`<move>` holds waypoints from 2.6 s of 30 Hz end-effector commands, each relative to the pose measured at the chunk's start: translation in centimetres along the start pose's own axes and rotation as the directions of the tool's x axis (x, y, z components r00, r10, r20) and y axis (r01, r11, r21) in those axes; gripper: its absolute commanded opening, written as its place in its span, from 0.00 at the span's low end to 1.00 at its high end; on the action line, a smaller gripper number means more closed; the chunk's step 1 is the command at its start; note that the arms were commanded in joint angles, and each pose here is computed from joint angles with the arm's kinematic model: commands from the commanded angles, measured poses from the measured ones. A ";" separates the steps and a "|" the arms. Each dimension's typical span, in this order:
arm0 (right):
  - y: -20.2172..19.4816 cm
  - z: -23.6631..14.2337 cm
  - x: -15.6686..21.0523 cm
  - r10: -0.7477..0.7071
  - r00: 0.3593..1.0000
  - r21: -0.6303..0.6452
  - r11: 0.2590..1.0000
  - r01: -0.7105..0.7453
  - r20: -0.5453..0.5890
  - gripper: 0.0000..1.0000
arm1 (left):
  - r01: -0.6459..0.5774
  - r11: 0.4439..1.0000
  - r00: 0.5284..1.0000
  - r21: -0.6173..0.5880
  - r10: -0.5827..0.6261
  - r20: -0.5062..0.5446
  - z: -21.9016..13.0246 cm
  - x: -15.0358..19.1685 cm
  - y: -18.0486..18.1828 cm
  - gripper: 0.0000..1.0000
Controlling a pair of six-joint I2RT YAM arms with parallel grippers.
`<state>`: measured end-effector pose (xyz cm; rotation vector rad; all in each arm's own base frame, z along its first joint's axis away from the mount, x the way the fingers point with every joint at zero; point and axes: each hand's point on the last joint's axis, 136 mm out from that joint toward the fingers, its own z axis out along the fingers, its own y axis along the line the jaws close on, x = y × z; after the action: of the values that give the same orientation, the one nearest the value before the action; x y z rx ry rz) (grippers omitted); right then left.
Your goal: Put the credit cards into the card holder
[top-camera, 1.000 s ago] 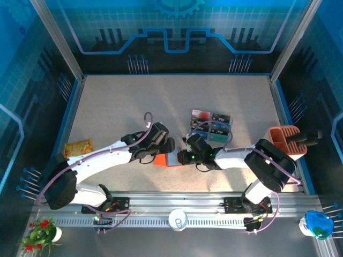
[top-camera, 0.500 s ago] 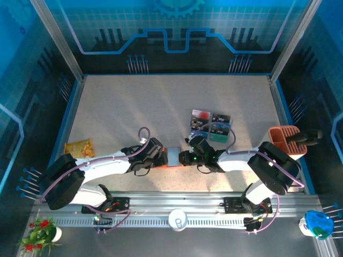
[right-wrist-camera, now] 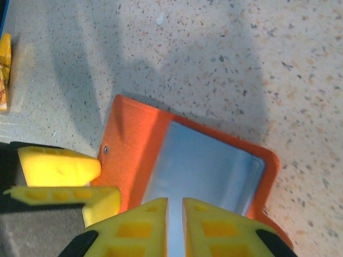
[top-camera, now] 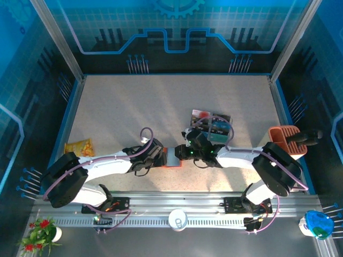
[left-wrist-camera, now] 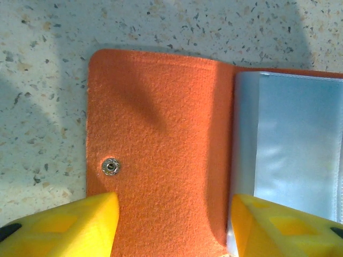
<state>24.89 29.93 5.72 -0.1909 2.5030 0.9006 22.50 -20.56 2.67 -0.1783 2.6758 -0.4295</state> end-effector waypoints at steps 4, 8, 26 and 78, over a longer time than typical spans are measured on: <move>-1.4 1.6 1.5 -0.011 0.998 0.051 0.999 0.014 -0.067 0.16 | -0.032 0.999 0.999 -0.007 0.032 0.024 -0.1 -0.2 0.1 0.59; -2.5 2.2 2.2 -0.001 0.997 0.076 0.997 0.008 -0.083 0.16 | -0.034 0.999 0.999 -0.006 0.035 0.029 -0.2 -0.3 0.1 0.59; -2.1 3.6 3.1 0.040 0.990 0.029 0.999 -0.036 -0.136 0.15 | -0.055 0.998 0.998 -0.006 0.056 0.022 0.3 -0.4 -0.3 0.67; -0.8 3.5 1.3 0.050 0.992 -0.015 0.999 -0.052 -0.112 0.11 | -0.070 0.997 0.998 -0.015 0.070 0.011 1.3 0.3 0.3 0.63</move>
<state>25.37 31.24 2.23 -0.1970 2.6019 0.9394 23.14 -21.00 2.52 -0.1215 2.6511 -0.4247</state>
